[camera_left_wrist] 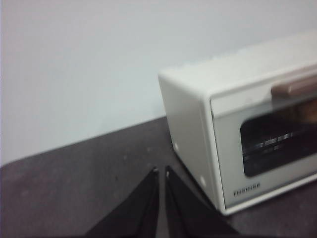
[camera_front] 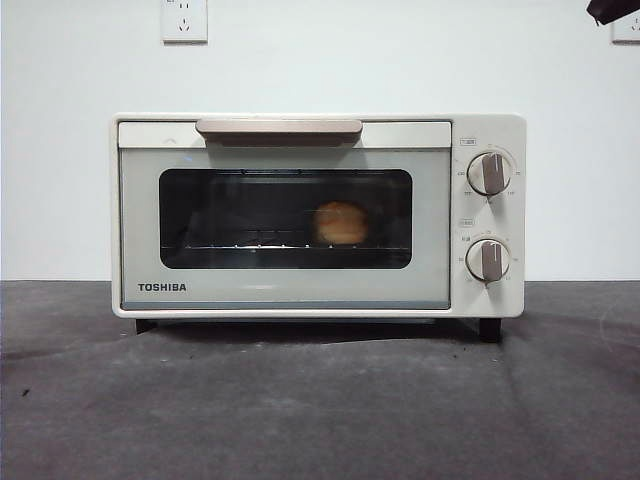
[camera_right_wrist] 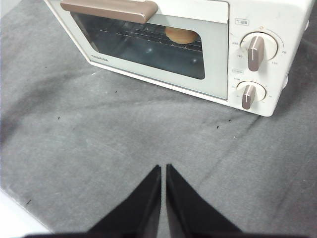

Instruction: The left arm flap open the oven, the right arm pick bread and place it into oven, the left arm flap close the oven

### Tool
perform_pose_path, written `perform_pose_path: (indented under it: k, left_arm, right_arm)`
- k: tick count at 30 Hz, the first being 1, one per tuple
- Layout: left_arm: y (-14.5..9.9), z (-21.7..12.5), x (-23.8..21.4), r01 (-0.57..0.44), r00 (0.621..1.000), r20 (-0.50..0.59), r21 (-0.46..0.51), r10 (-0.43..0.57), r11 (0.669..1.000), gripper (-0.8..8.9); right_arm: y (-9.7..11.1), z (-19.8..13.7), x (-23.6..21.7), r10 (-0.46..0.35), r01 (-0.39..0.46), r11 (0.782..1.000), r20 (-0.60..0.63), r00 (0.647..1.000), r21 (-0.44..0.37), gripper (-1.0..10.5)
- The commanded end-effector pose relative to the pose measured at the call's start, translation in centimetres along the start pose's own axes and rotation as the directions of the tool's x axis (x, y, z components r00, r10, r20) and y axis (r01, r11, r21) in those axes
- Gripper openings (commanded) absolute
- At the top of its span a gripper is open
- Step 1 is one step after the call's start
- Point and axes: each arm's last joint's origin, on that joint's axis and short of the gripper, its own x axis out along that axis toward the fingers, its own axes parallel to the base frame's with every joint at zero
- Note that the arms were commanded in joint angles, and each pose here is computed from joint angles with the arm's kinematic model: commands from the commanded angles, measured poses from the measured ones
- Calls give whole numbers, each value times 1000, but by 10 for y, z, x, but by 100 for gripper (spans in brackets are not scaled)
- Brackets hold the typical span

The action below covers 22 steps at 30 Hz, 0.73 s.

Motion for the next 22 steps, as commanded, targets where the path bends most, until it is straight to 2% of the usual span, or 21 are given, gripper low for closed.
perform_pose_path:
  k: [1, 14, 22]
  left_arm:
    - [-2, -11, -1, -13, 1000, -13, 2, 13, 1000, 30]
    - [-10, -52, -2, -5, 982, -187, -46, -3, 999, 30]
    - [-12, -61, -2, 0, 975, -220, -64, -14, 998, 30]
  right_arm:
    - [3, 4, -3, 13, -13, 1000, 17, 1000, -2, 12]
    - [3, 4, -3, 12, -12, 1000, 18, 1000, -2, 12]
    - [3, 4, -3, 12, -12, 1000, 18, 1000, -2, 12]
